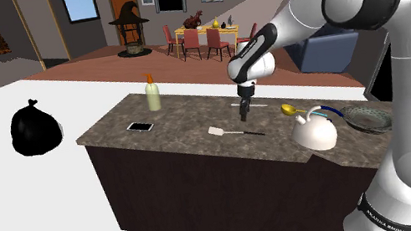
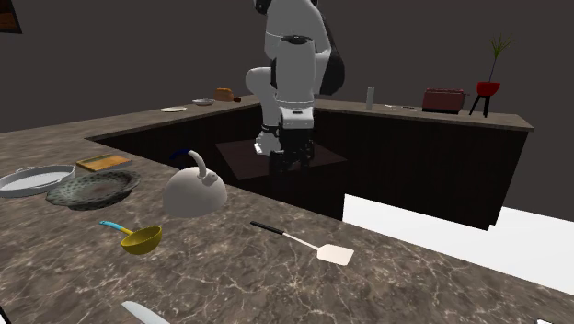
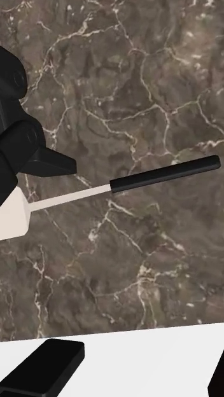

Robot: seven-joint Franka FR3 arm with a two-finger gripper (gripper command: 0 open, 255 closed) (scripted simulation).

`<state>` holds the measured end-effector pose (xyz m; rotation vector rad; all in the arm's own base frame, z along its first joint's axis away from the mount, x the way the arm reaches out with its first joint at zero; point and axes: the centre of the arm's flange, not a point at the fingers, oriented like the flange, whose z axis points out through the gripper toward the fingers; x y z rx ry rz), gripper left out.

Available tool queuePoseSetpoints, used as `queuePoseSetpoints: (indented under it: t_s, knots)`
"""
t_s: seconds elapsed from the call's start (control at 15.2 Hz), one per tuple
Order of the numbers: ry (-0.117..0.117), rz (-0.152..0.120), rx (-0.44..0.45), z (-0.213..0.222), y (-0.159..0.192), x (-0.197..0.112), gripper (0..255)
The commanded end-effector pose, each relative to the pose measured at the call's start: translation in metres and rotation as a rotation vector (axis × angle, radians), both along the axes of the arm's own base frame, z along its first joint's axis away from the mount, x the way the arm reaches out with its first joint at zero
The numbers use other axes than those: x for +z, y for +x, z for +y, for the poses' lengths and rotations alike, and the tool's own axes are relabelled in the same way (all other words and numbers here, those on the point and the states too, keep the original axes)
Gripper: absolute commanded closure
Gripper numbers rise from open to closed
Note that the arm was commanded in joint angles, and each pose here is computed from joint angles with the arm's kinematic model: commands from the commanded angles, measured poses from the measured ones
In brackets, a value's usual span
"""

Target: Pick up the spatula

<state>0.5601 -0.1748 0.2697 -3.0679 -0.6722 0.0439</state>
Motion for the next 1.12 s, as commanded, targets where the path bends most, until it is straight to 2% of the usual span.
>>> queuePoseSetpoints:
  t_s: [0.0,0.4,0.99,1.06]
  knots:
    - [-0.006,0.009,0.040,-0.003,0.018,-0.022,0]
    - [-0.025,0.031,0.145,-0.015,0.061,-0.081,0]
    - [-0.025,0.031,0.145,-0.015,0.061,-0.121,0]
    - [-0.025,0.031,0.145,-0.016,0.062,-0.121,255]
